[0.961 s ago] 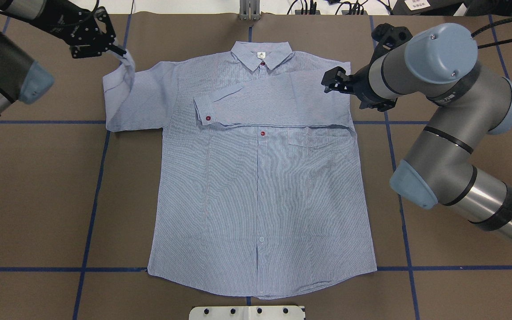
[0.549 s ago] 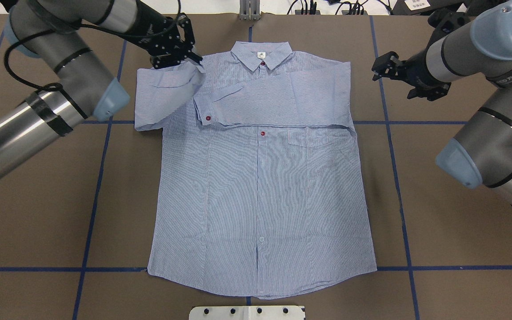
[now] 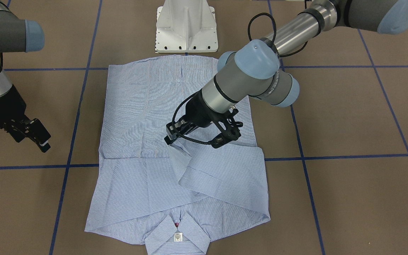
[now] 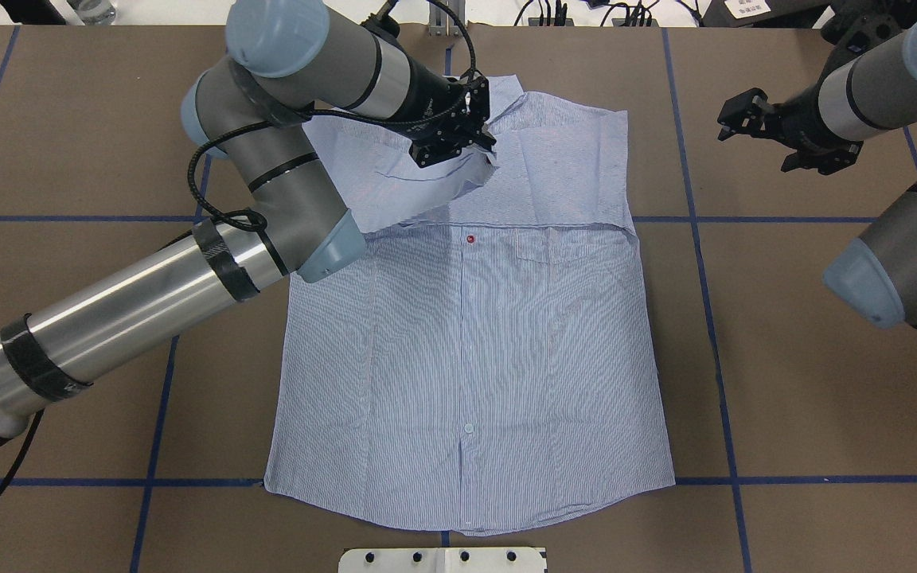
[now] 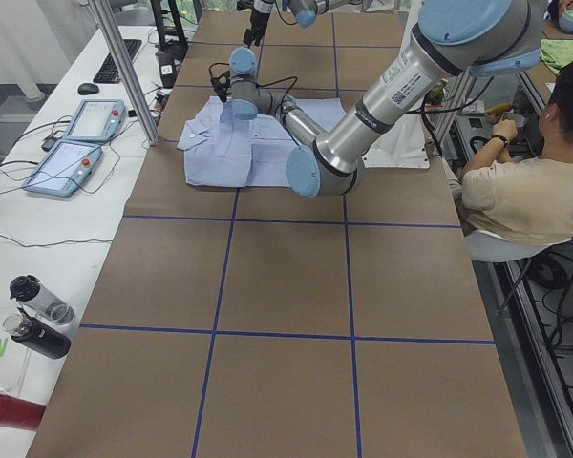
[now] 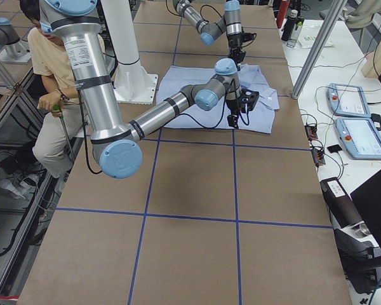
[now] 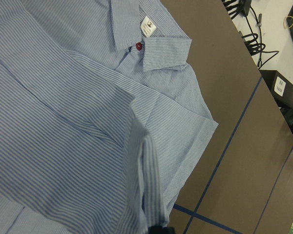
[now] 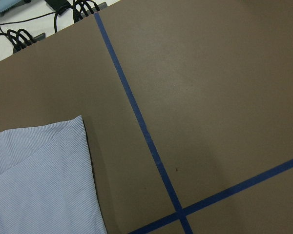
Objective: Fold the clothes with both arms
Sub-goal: 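Grasp the other cuff with left gripper, fold it across while right arm withdraws, then lay the sleeve down near the opposite shoulder and open the left gripper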
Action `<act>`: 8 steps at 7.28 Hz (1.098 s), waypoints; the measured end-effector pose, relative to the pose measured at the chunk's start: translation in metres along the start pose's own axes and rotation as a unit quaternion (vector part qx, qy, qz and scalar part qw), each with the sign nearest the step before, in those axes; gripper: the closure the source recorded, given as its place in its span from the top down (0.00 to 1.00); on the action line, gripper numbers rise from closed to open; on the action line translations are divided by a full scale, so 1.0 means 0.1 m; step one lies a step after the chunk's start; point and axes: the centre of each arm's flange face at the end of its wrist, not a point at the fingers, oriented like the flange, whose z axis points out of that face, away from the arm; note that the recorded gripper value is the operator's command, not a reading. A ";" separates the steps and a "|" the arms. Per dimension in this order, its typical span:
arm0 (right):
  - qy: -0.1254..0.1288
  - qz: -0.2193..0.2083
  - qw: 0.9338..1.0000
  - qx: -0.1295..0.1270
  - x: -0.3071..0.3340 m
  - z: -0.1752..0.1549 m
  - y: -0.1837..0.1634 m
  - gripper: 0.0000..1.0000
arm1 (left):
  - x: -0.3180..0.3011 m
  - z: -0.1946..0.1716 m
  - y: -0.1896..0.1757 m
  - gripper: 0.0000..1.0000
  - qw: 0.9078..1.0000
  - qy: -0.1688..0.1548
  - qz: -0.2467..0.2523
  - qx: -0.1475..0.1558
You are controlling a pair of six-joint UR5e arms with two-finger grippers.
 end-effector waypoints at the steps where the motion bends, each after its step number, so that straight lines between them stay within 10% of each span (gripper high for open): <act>1: 0.001 0.000 1.000 0.001 0.02 0.00 -0.01 1.00 | 0.03 0.11 0.12 0.00 1.000 0.001 0.000 0.001; 8: 0.006 0.002 1.000 0.003 0.08 0.02 -0.03 1.00 | -0.16 0.73 1.04 0.00 1.000 0.014 0.014 -0.002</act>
